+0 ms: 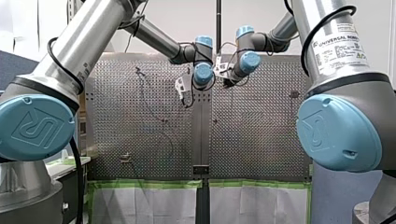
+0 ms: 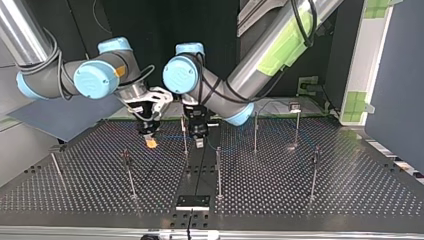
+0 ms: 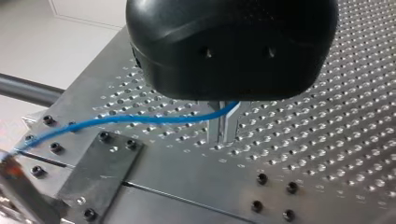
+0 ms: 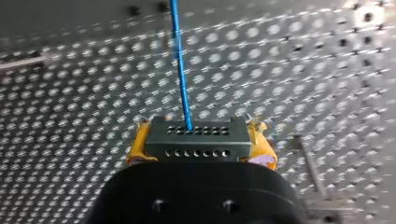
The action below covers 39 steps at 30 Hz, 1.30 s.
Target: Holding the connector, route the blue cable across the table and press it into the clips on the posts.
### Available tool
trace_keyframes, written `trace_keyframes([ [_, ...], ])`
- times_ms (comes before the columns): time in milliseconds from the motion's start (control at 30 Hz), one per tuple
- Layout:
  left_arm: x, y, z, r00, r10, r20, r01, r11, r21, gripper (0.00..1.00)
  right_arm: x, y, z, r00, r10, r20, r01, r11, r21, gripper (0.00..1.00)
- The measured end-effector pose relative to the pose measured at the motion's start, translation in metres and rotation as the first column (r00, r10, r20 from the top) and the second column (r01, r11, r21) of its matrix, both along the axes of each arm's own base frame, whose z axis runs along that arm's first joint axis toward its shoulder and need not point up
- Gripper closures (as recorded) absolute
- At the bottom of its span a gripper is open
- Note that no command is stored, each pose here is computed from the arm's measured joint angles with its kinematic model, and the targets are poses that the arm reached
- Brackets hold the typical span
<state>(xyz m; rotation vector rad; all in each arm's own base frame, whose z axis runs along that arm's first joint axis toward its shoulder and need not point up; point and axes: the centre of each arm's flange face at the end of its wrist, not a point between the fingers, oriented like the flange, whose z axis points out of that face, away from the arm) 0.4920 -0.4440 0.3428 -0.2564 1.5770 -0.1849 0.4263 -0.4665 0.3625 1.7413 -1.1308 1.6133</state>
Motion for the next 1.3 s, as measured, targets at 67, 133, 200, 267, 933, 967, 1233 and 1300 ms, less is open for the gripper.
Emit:
trace_keyframes([
  [67, -0.002, 0.0, -0.007, 1.0, -0.005, 0.0, 0.005, 1.0, -0.003, 1.0, -0.002, 0.002, -0.007, 1.0, 0.0, -0.009, 0.001, 1.0, 0.01, 1.0],
  [133, -0.004, 0.0, -0.015, 0.9999, -0.011, 0.0, 0.011, 0.9999, -0.003, 1.0, -0.003, 0.005, -0.014, 0.9998, -0.001, -0.017, 0.001, 0.9998, 0.018, 1.0],
  [200, -0.007, 0.0, -0.021, 0.9999, -0.014, 0.0, 0.014, 0.9999, -0.003, 1.0, -0.004, 0.007, -0.02, 0.9998, -0.001, -0.021, 0.002, 0.9997, 0.023, 1.0],
  [267, -0.01, 0.0, -0.028, 0.9998, -0.018, 0.0, 0.018, 0.9998, -0.002, 1.0, -0.006, 0.008, -0.027, 0.9997, -0.001, -0.024, 0.002, 0.9996, 0.028, 1.0],
  [933, -0.039, 0.011, -0.097, 0.9976, -0.062, -0.033, 0.063, 0.9973, 0.038, 1.0, -0.026, 0.029, -0.094, 0.9994, -0.027, -0.024, 0.029, 0.9958, 0.087, 1.0],
  [967, -0.04, 0.012, -0.1, 0.9975, -0.062, -0.035, 0.063, 0.9972, 0.039, 1.0, -0.028, 0.03, -0.097, 0.9993, -0.03, -0.02, 0.032, 0.9954, 0.09, 1.0],
  [1233, -0.058, 0.023, -0.13, 0.9934, -0.079, -0.083, 0.087, 0.9925, 0.087, 1.0, -0.029, 0.032, -0.106, 0.9997, -0.026, 0.001, 0.025, 0.9968, 0.076, 1.0],
  [1300, -0.062, 0.024, -0.136, 0.9916, -0.089, -0.094, 0.098, 0.9904, 0.098, 1.0, -0.031, 0.032, -0.108, 0.9997, -0.024, -0.004, 0.024, 0.9967, 0.077, 1.0],
])
